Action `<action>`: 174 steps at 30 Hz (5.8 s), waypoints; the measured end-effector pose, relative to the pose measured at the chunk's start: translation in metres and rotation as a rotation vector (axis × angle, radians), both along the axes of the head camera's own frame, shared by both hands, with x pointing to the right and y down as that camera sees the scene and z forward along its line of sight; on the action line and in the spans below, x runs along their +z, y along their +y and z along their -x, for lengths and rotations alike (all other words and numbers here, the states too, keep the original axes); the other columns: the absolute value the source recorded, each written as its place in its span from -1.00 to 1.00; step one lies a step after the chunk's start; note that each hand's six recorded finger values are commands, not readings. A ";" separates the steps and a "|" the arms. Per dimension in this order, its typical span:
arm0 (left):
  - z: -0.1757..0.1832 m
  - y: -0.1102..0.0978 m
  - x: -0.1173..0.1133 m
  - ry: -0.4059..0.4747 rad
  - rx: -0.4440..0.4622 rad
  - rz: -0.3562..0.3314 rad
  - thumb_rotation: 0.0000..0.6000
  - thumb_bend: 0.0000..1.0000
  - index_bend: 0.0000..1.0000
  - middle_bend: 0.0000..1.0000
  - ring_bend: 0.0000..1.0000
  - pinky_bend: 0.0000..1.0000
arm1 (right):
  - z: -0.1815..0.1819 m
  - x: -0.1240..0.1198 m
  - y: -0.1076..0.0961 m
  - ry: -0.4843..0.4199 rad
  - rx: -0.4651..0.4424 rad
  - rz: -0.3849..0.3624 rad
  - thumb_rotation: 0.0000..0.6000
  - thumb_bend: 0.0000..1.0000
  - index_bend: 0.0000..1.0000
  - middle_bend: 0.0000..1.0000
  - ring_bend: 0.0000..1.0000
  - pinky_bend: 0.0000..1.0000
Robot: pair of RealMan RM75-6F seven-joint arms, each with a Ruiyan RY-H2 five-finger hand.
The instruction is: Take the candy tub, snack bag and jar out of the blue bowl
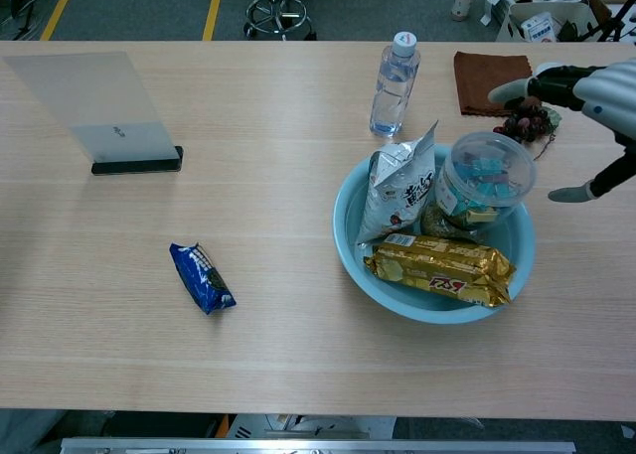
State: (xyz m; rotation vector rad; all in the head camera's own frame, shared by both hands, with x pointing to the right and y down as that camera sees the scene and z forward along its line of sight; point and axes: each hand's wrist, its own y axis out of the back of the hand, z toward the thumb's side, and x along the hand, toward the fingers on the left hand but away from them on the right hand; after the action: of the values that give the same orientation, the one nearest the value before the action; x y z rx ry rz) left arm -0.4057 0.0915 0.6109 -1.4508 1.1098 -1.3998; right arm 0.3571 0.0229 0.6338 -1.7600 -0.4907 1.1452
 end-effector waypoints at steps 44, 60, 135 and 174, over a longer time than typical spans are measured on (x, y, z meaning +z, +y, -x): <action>0.011 0.002 0.001 -0.003 -0.025 0.013 1.00 -0.41 -0.53 -0.54 -0.64 -0.50 | 0.042 0.043 -0.013 -0.009 0.000 0.087 1.00 -0.67 -0.37 -0.23 -0.23 0.27; 0.007 -0.001 0.002 0.001 -0.009 0.012 1.00 -0.41 -0.53 -0.54 -0.64 -0.50 | -0.027 0.005 -0.038 0.050 0.165 -0.004 1.00 -0.67 -0.37 -0.23 -0.23 0.27; 0.000 0.003 0.002 0.013 0.015 0.016 1.00 -0.41 -0.54 -0.54 -0.64 -0.50 | 0.001 0.078 -0.062 0.123 0.133 0.123 1.00 -0.69 -1.00 -0.91 -0.96 -0.52; 0.017 0.017 -0.008 0.014 -0.032 0.012 1.00 -0.41 -0.54 -0.54 -0.64 -0.50 | 0.124 0.075 -0.024 0.148 -0.255 0.114 1.00 -0.86 -0.57 -0.42 -0.55 -0.16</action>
State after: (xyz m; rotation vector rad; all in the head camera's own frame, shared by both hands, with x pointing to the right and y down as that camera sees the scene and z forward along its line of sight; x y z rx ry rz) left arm -0.4228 0.1081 0.6026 -1.4594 1.1405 -1.4226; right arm 0.2326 -0.0016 0.7088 -1.7605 -0.1098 1.1277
